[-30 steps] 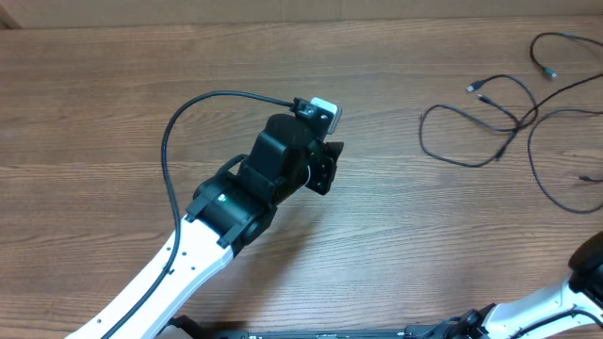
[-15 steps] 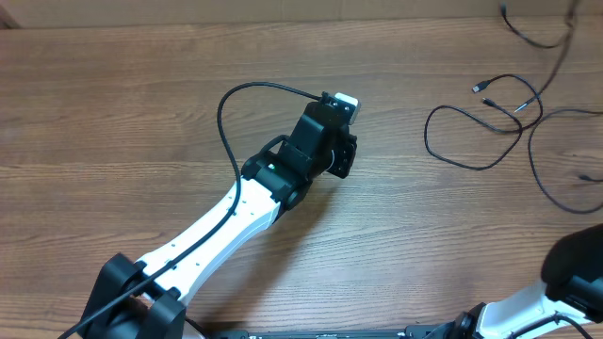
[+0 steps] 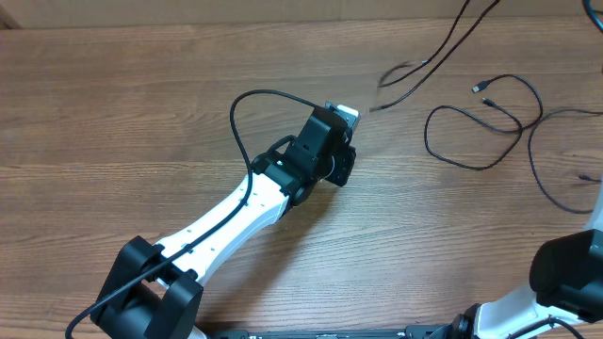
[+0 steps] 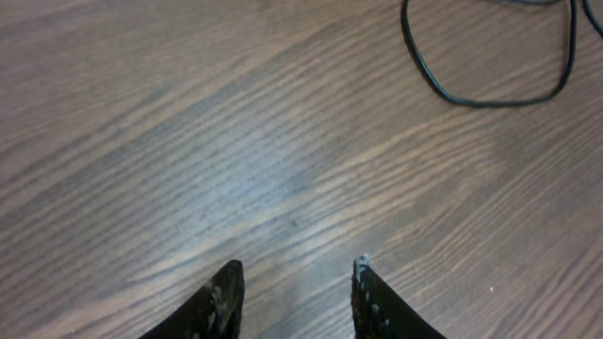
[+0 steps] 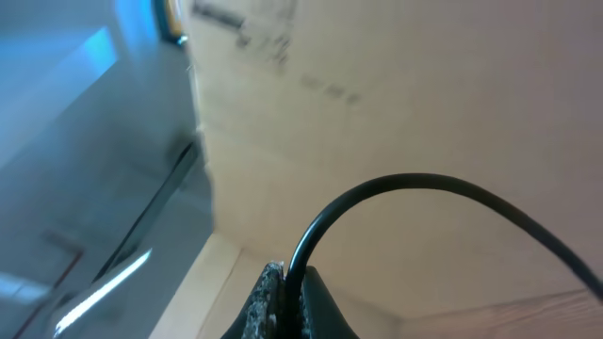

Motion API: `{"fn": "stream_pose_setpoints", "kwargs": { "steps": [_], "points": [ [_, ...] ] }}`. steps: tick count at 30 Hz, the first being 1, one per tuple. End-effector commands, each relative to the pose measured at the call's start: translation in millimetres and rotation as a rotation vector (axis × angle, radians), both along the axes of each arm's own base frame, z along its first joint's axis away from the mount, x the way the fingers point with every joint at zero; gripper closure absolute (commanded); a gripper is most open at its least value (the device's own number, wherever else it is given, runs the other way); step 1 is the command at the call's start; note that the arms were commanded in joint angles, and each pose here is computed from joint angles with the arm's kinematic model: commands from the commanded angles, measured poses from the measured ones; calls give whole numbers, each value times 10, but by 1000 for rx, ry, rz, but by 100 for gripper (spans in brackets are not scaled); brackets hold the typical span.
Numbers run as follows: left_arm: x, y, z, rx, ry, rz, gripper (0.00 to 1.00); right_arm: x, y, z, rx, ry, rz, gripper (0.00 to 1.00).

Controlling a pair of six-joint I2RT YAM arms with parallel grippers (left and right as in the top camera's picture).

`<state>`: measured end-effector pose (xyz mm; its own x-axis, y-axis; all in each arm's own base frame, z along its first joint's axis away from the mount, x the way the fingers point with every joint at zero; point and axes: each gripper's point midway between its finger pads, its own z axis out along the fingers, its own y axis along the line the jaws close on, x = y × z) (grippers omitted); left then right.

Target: Untangle cables

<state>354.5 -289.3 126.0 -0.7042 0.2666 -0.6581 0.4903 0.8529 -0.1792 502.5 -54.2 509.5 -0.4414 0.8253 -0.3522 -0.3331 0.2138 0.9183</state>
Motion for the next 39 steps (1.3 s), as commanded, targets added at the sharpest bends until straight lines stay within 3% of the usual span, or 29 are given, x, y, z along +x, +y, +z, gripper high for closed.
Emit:
{"fn": "stream_pose_setpoints", "kwargs": {
  "steps": [1,11,20,28,29,31,32,39],
  "points": [
    [-85,-78,-17,-20,30,-55,63,-81,-343,191,-101,-80,-170,96],
    [-184,-149,-26,-52,71,-100,62,-263,-1678,-366,-265,107,-564,96],
    [-239,-198,-26,-76,97,-106,62,-1071,-2981,-577,-278,227,-876,96],
    [-268,-356,59,-112,66,-128,61,-1544,-3566,-1059,-368,438,-1067,96],
    [-276,-369,63,-115,67,-130,61,-1582,-3613,-1121,-371,471,-1095,89],
    [-297,-381,61,-116,72,-129,61,-1629,-3662,-1207,-368,514,-1123,13],
    [-307,-385,61,-115,74,-131,61,-1614,-3651,-1216,-368,514,-1116,0],
    [-321,-391,101,-118,67,-135,61,-1154,-3133,-1071,-446,380,-877,0]
  ]
}}
